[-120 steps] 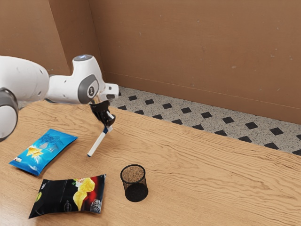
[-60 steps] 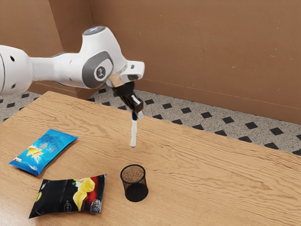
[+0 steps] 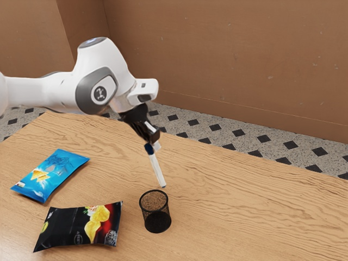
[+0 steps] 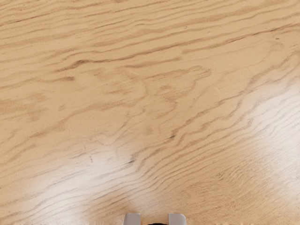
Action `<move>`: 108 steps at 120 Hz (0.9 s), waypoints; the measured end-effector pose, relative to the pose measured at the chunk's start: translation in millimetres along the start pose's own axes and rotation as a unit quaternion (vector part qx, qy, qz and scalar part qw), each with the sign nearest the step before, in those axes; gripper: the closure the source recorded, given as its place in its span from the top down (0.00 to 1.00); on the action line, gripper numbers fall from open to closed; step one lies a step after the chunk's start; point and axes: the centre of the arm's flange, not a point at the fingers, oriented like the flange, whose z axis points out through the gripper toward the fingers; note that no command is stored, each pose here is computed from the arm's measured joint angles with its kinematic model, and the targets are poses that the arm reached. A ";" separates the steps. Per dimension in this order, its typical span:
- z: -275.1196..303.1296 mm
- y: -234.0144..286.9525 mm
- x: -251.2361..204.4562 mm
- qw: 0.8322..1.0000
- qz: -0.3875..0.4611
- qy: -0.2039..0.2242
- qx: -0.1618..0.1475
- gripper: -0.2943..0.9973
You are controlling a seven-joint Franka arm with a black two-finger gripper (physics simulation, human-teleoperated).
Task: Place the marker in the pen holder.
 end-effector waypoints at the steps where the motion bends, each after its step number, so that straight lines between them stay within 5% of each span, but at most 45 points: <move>1: -1.2 0.8 -0.3 1.000 0.000 0.001 0.000 0.16; 108: -11.1 18.4 -42.1 0.999 -0.022 -0.035 -0.008 0.16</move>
